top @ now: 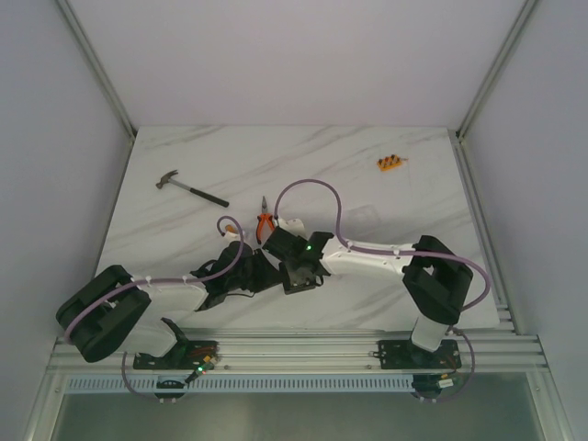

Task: Snap on the fuse box
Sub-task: Install the fuse at the fuse box base.

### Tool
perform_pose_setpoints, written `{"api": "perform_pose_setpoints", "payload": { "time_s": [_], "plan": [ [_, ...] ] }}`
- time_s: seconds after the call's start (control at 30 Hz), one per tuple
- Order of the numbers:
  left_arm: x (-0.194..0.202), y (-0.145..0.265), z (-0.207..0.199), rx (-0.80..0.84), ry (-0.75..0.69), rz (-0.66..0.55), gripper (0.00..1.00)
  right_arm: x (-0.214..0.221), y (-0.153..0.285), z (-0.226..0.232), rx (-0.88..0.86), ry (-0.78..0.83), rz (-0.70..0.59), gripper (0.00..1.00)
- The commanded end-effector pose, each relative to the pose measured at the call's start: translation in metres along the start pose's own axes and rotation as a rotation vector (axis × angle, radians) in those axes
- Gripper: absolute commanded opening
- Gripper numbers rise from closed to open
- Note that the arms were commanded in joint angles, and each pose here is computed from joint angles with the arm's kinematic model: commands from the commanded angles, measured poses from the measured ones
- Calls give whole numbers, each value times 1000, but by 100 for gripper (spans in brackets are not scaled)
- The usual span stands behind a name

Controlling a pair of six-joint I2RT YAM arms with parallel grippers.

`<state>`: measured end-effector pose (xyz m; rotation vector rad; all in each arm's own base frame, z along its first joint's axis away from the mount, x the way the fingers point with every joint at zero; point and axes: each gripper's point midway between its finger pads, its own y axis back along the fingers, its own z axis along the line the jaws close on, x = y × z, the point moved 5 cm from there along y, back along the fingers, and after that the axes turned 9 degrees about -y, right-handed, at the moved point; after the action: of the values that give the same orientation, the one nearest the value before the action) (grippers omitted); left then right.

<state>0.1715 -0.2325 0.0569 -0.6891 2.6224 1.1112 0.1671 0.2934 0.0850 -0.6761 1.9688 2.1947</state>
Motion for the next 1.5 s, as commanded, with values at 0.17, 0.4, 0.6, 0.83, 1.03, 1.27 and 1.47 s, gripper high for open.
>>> {"api": "perform_pose_setpoints", "payload": {
  "time_s": [0.17, 0.4, 0.6, 0.83, 1.03, 1.27, 1.47],
  "plan": [
    [7, -2, 9, -46, -2, 31, 32, 82, -45, -55, 204, 54, 288, 0],
    [8, -2, 9, -46, 3, 34, 31, 87, -60, -45, 200, 119, 321, 0],
    [6, 1, 9, -46, 7, 17, 31, 35, -34, -13, 101, 129, 145, 0],
    [6, 2, 8, -44, 7, 15, 32, -8, 9, 7, -3, 82, -3, 15],
    [6, 2, 9, -45, 4, 21, 33, -20, 24, 11, -25, 47, -54, 24],
    [8, 1, 9, -47, 5, 31, 33, -22, 27, 7, -28, 17, -60, 28],
    [8, 0, 9, -48, 4, 37, 33, -14, 16, 5, -21, 9, -8, 22]
  ]
}}
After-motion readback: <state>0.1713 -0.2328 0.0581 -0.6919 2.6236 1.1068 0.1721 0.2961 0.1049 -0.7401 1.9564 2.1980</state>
